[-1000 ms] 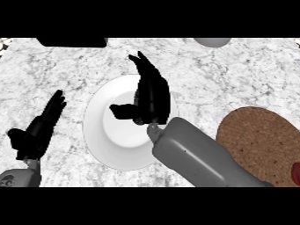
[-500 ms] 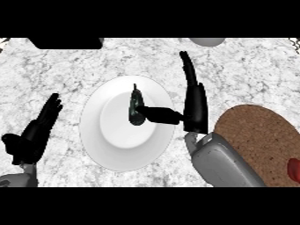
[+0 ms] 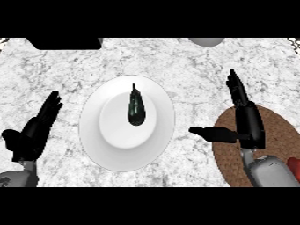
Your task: Pick the eggplant from the placemat and place it in the plate
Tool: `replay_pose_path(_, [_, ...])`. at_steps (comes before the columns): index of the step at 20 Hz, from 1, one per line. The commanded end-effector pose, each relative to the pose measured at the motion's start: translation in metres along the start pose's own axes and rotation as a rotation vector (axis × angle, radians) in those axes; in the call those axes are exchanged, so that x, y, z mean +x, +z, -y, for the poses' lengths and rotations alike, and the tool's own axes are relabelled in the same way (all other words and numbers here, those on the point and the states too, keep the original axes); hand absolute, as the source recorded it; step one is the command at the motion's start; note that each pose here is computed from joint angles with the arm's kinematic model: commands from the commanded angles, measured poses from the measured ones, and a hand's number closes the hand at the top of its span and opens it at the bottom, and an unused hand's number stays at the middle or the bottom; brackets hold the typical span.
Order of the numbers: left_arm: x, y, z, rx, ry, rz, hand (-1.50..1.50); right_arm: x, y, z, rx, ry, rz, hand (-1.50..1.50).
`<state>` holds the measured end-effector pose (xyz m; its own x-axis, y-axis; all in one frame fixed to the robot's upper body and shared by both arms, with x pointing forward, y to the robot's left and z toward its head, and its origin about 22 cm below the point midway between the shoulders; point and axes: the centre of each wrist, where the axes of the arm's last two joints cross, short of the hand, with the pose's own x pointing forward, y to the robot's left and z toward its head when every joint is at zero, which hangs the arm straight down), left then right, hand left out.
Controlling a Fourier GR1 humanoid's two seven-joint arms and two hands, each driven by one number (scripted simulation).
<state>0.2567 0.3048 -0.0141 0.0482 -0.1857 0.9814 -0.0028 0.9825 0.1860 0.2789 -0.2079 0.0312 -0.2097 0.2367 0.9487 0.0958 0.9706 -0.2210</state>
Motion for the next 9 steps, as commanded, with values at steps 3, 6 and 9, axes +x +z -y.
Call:
replay_pose_path(3, [-0.011, 0.011, 0.000, -0.001, -0.018, -0.011, 0.00, -0.025, 0.011, 0.026, 0.061, 0.022, 0.000, -1.50])
replay_pose_path(6, [-0.007, 0.003, 0.005, 0.006, 0.000, 0.002, 0.00, -0.052, 0.013, 0.069, 0.057, 0.022, 0.012, -1.50])
replay_pose_path(9, [0.007, 0.004, -0.002, -0.017, -0.017, 0.003, 0.00, -0.057, 0.010, 0.051, 0.009, 0.044, 0.020, -1.50])
